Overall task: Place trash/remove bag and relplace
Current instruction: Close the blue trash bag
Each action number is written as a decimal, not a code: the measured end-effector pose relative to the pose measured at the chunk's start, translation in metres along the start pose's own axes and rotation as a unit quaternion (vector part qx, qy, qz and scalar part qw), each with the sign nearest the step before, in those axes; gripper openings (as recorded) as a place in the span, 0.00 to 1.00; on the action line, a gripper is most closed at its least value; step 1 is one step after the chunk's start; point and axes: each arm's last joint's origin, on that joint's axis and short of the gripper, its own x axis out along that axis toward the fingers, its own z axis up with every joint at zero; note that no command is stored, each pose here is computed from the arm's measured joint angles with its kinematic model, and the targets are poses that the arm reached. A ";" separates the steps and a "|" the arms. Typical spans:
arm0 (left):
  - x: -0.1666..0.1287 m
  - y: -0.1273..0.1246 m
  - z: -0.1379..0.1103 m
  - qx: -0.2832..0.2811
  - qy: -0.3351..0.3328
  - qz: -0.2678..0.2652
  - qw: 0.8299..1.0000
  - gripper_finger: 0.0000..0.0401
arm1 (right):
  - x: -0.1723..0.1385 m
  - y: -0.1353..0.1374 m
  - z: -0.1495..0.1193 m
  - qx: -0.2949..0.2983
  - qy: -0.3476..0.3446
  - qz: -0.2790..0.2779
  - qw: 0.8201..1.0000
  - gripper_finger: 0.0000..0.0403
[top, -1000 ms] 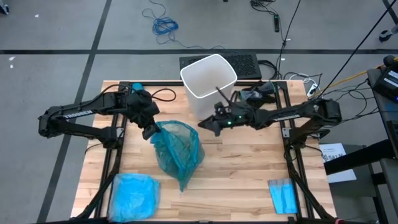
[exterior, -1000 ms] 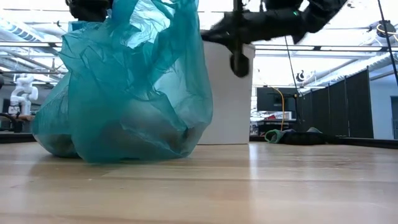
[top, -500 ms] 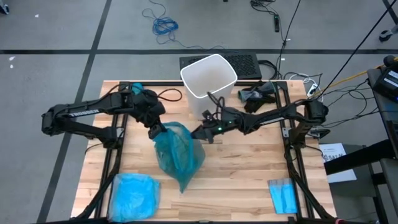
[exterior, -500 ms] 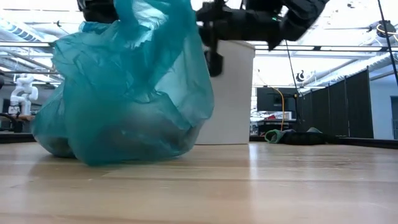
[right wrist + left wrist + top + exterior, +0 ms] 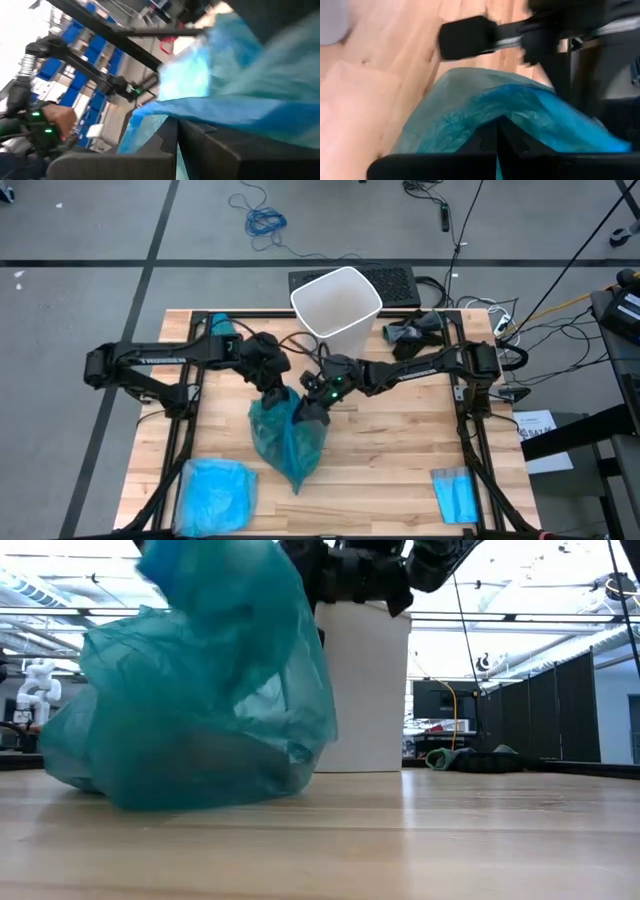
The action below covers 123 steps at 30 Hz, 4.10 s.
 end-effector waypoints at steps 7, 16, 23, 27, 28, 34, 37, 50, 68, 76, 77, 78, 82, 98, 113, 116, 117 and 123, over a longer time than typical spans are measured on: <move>0.010 0.000 -0.002 -0.002 0.022 -0.001 1.000 0.00 | 0.000 0.000 0.000 -0.005 -0.001 -0.001 1.000 0.00; 0.010 0.000 -0.002 0.000 0.024 0.000 1.000 0.00 | -0.005 0.004 0.000 -0.007 0.004 -0.018 1.000 0.00; 0.010 0.000 -0.003 0.000 0.026 0.001 1.000 0.00 | -0.017 0.009 -0.002 -0.016 -0.048 -0.099 0.994 0.00; 0.010 0.000 -0.003 0.000 0.030 -0.004 1.000 0.00 | -0.036 0.006 -0.017 0.015 -0.108 -0.104 0.989 0.00; 0.010 0.000 -0.003 0.001 0.030 -0.005 1.000 0.00 | -0.042 0.005 -0.020 0.027 -0.125 -0.099 0.987 0.00; 0.010 0.000 -0.003 0.007 0.031 -0.006 0.999 0.00 | -0.070 -0.009 -0.051 0.097 -0.185 -0.086 0.974 0.00; 0.010 0.000 -0.003 0.000 0.031 -0.006 1.000 0.00 | -0.078 -0.014 -0.065 0.114 -0.192 -0.073 0.972 0.00; 0.009 -0.001 -0.002 -0.003 0.026 -0.008 1.000 0.00 | -0.109 -0.010 -0.096 0.146 -0.267 0.103 0.947 0.22; 0.009 -0.001 0.000 0.052 0.014 -0.013 0.998 0.00 | -0.047 0.011 -0.080 0.138 -0.188 0.060 0.971 0.28; 0.009 -0.001 0.000 0.079 0.014 -0.013 0.997 0.00 | -0.018 0.007 -0.068 0.153 -0.182 0.072 0.969 0.25; 0.009 -0.001 0.000 0.082 0.014 -0.013 0.996 0.00 | -0.017 0.010 -0.067 0.153 -0.183 0.077 0.968 0.23; 0.009 -0.001 0.000 0.082 0.014 -0.014 0.996 0.00 | -0.016 0.012 -0.066 0.150 -0.185 0.082 0.968 0.19; 0.009 -0.002 0.000 0.087 0.015 -0.019 0.996 0.00 | -0.016 0.024 -0.065 0.132 -0.192 0.111 0.966 0.03; -0.103 -0.067 0.017 0.200 -0.152 -0.132 0.959 0.00 | -0.056 0.028 -0.029 0.126 -0.224 0.061 0.965 0.00; -0.113 -0.064 -0.003 0.168 -0.118 -0.062 0.977 0.00 | -0.083 0.042 -0.011 0.065 -0.252 0.062 0.964 0.00; -0.100 -0.063 0.002 0.167 -0.100 -0.061 0.979 0.00 | -0.087 0.051 -0.007 0.039 -0.276 0.105 0.954 0.00; -0.098 -0.063 0.003 0.169 -0.101 -0.063 0.978 0.00 | -0.089 0.054 -0.006 0.028 -0.280 0.122 0.952 0.00; -0.091 -0.063 0.008 0.179 -0.101 -0.063 0.977 0.00 | -0.087 0.041 -0.011 0.080 -0.253 0.038 0.964 0.00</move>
